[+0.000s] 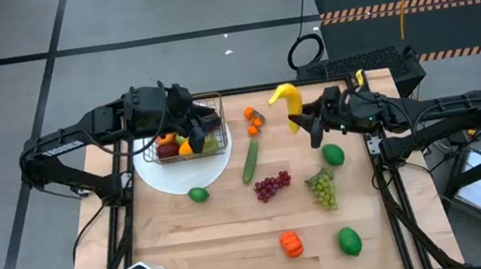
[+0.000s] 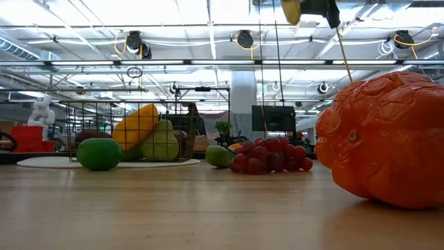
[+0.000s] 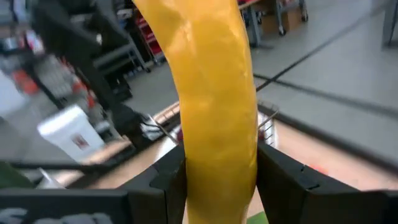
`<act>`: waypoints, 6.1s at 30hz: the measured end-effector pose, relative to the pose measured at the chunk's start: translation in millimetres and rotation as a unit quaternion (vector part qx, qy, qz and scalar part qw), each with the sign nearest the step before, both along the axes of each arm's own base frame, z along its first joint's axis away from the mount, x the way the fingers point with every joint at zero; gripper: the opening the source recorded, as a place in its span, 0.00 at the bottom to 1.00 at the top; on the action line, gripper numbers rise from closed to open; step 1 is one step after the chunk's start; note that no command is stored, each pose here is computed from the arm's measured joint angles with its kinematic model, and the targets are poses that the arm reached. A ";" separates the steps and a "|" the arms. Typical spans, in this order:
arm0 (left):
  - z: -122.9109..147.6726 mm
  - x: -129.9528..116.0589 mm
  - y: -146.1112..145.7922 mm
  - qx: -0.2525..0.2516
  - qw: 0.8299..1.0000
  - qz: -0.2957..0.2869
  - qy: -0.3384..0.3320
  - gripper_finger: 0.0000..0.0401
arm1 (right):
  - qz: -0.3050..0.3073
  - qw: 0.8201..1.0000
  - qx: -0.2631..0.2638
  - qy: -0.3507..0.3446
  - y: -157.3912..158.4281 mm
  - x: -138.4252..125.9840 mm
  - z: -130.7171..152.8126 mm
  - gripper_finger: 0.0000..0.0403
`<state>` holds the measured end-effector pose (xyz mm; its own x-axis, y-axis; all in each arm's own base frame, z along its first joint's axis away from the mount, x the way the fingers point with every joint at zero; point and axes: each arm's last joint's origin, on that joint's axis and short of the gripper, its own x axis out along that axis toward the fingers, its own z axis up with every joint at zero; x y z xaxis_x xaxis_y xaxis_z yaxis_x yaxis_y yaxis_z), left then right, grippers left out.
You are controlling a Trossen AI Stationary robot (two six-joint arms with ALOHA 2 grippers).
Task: Build produce basket
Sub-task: Put the banana into the wired basket
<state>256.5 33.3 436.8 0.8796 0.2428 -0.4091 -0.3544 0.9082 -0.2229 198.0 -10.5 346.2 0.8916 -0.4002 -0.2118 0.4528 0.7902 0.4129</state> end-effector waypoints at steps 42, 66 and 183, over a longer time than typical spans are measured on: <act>12.0 5.0 -2.6 -0.048 0.995 -0.031 -0.076 0.65 | -0.044 0.965 0.222 -0.132 0.4 3.7 5.5 0.38; 2.2 76.8 13.6 -0.037 0.973 -0.094 -0.209 0.96 | 0.078 0.987 -0.002 -0.139 4.5 62.3 0.2 0.38; -192.6 -63.7 158.2 -0.014 0.899 0.202 0.389 0.49 | 0.054 0.996 0.028 -0.061 -9.1 14.7 5.9 0.74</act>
<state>192.8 191.5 244.2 0.1676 0.4581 -0.8730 -0.7131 0.6678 0.2135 212.7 -19.6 352.1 0.9492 -0.2913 -0.1192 0.3106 0.8061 0.5038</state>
